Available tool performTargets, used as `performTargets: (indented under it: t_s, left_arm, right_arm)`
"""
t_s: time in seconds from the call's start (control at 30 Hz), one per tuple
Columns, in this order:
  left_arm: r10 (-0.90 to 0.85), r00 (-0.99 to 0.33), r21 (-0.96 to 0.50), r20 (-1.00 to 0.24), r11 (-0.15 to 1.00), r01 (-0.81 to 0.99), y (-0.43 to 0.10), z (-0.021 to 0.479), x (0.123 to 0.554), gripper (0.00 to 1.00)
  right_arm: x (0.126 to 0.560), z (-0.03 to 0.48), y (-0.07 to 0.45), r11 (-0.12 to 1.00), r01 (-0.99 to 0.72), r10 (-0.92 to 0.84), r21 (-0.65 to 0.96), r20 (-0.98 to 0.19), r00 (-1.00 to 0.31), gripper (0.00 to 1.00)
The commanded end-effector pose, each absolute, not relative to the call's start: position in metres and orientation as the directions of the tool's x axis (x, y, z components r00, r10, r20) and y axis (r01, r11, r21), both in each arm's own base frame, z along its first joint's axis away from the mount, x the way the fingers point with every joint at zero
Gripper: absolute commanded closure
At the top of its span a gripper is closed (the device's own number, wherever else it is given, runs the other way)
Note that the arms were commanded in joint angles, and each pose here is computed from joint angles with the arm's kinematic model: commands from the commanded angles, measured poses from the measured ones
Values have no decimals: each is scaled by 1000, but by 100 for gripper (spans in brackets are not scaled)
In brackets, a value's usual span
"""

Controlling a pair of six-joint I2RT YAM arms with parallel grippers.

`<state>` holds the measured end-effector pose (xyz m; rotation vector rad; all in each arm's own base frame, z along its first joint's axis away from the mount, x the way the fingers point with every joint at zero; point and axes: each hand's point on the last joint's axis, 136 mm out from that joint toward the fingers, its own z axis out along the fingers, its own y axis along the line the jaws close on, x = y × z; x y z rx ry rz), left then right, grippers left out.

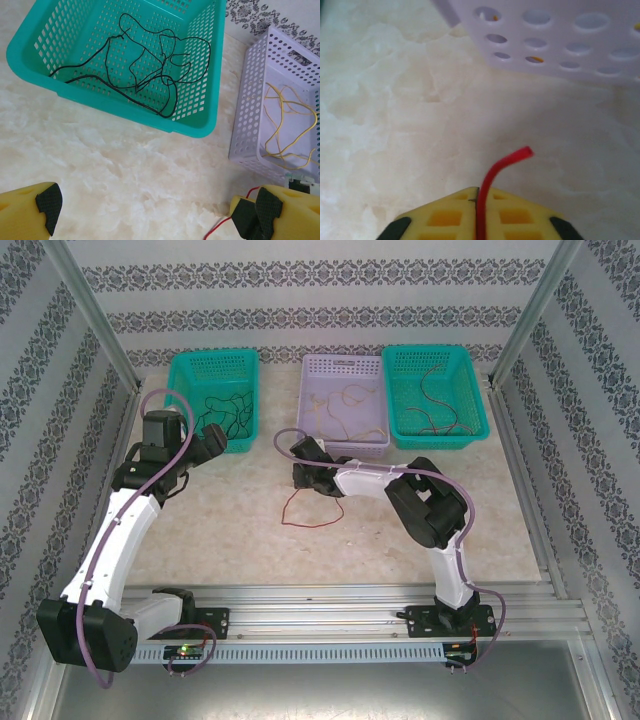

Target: Untangle the cables

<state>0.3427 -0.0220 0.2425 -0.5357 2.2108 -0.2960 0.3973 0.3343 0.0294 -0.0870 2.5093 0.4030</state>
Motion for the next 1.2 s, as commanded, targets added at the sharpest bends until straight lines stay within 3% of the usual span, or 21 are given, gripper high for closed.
performTargets:
  t_s: [0.0, 0.33, 0.8, 1.17]
  left_arm:
    - [-480, -541, -400, -691, 877, -267, -24, 249, 345, 0]
    - [-481, -548, -403, -685, 876, -265, -26, 247, 346, 0]
    - [-480, -561, -398, -674, 876, -271, -27, 240, 348, 0]
    - [-475, -580, -401, -662, 878, -261, -33, 232, 351, 0]
  right_arm:
    - [399, 35, 337, 951, -158, 27, 268, -578, -816, 98]
    - [364, 130, 344, 905, -289, 7, 311, -691, -723, 100]
    - [317, 285, 298, 845, -423, 58, 329, -841, -538, 100]
    - [339, 366, 219, 834, -383, 185, 398, -854, -486, 100]
